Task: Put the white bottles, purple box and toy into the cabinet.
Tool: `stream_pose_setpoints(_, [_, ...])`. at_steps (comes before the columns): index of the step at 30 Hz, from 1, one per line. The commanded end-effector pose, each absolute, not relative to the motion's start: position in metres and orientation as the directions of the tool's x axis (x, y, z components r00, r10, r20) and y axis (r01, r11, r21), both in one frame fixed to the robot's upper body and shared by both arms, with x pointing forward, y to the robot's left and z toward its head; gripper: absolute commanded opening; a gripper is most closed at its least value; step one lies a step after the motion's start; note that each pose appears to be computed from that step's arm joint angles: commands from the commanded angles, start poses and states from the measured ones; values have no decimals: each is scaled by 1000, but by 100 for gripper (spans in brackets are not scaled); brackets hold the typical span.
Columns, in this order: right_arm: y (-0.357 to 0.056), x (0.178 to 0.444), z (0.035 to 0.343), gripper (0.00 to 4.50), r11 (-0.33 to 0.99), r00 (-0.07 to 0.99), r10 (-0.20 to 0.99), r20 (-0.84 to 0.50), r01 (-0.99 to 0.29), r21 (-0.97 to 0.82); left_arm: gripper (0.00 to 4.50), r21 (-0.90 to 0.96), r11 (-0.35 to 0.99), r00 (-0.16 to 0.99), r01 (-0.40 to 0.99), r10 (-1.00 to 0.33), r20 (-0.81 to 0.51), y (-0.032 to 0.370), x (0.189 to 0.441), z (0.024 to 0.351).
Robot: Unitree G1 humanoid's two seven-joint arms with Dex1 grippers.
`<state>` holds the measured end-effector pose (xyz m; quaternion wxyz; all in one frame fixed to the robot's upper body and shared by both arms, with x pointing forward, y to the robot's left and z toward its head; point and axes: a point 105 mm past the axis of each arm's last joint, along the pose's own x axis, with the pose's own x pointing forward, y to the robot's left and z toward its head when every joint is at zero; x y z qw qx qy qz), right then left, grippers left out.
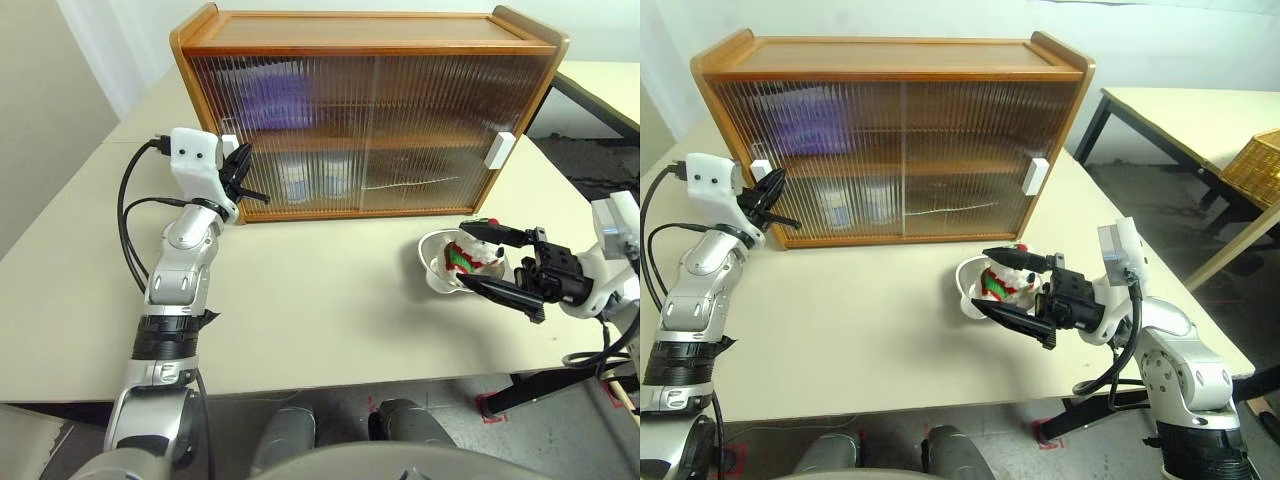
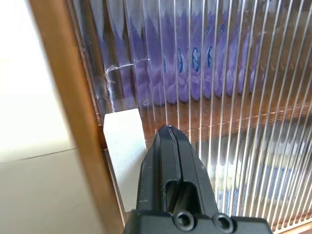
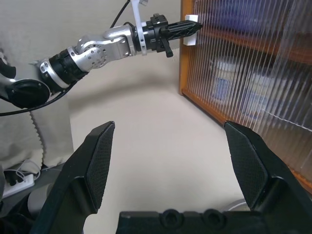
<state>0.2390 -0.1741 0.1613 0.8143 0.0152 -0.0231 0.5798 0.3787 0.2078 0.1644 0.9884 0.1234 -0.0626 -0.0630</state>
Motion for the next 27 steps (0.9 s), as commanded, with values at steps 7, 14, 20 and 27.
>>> stream_pose_setpoints(7, [-172, 241, 161, 450, 317, 316, 947, 55, -948, 0, 2, 249, 969, 998, -1, -15, 62, 243, 374, 154])
stream_pose_setpoints(14, [-175, 241, 160, 450, 326, 325, 944, 54, -945, 2, 40, 190, 951, 947, 245, -277, 165, 191, 371, 168])
stream_pose_setpoints(20, [-177, 241, 160, 450, 336, 335, 941, 51, -942, 1, 226, 152, 870, 831, 469, -493, 258, 156, 357, 187])
stream_pose_setpoints(27, [-194, 249, 173, 450, 394, 391, 917, 77, -919, -20, 448, 133, 601, 598, 788, -799, 60, 135, 315, 150])
